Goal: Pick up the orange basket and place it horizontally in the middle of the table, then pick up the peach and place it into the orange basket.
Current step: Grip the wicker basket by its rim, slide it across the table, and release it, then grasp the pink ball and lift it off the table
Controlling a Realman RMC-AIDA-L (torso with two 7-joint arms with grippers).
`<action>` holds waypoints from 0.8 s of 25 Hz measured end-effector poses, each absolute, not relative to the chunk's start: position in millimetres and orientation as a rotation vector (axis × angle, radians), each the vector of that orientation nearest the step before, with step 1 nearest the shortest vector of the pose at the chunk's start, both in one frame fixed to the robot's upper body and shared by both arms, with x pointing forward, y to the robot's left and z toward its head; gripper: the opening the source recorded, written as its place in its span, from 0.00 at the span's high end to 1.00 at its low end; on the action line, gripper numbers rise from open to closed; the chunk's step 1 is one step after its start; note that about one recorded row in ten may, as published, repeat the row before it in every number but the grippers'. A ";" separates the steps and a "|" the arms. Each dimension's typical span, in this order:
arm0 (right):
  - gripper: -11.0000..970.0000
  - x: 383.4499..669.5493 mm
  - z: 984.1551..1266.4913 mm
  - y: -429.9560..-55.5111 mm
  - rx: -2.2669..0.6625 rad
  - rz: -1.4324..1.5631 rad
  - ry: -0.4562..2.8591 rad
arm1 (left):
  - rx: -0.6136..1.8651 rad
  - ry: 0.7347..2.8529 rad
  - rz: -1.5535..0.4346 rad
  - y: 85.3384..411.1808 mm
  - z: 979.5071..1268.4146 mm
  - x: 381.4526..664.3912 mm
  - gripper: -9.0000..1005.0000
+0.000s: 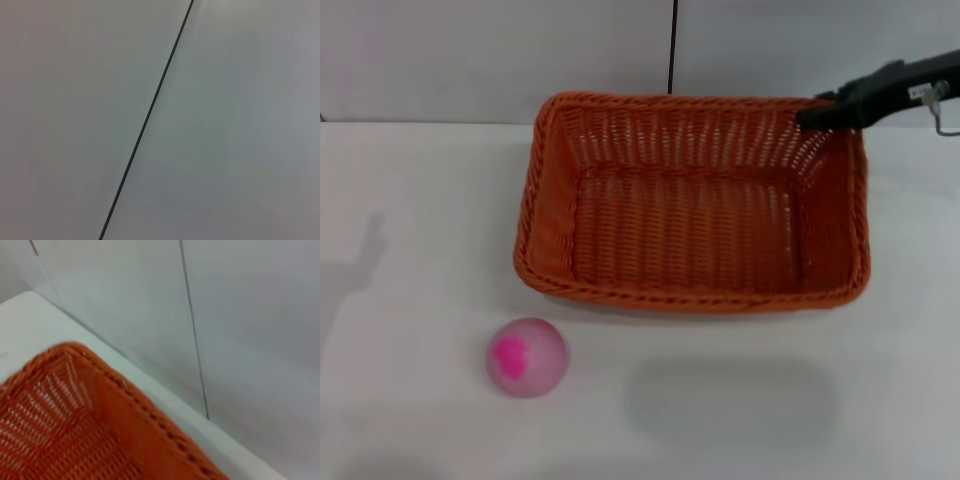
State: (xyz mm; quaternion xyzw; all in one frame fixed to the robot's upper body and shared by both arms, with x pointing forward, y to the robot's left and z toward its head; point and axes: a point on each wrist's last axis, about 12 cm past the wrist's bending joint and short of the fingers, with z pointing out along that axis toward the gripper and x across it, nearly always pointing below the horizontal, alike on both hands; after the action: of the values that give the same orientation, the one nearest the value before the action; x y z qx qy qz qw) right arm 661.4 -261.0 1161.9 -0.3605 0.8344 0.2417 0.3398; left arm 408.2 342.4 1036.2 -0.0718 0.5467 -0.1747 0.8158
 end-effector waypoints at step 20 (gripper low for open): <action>0.52 556.9 1151.4 -343.5 -0.341 0.805 1.492 | 0.003 1.253 -0.590 358.0 1040.9 391.9 0.14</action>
State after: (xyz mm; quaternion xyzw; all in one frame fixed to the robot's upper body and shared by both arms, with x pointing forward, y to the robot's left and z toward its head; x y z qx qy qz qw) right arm 556.9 -343.5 1151.4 -0.1499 0.6564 0.3542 0.6490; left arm 391.9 358.0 1040.9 0.0016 0.5774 -0.2721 0.7698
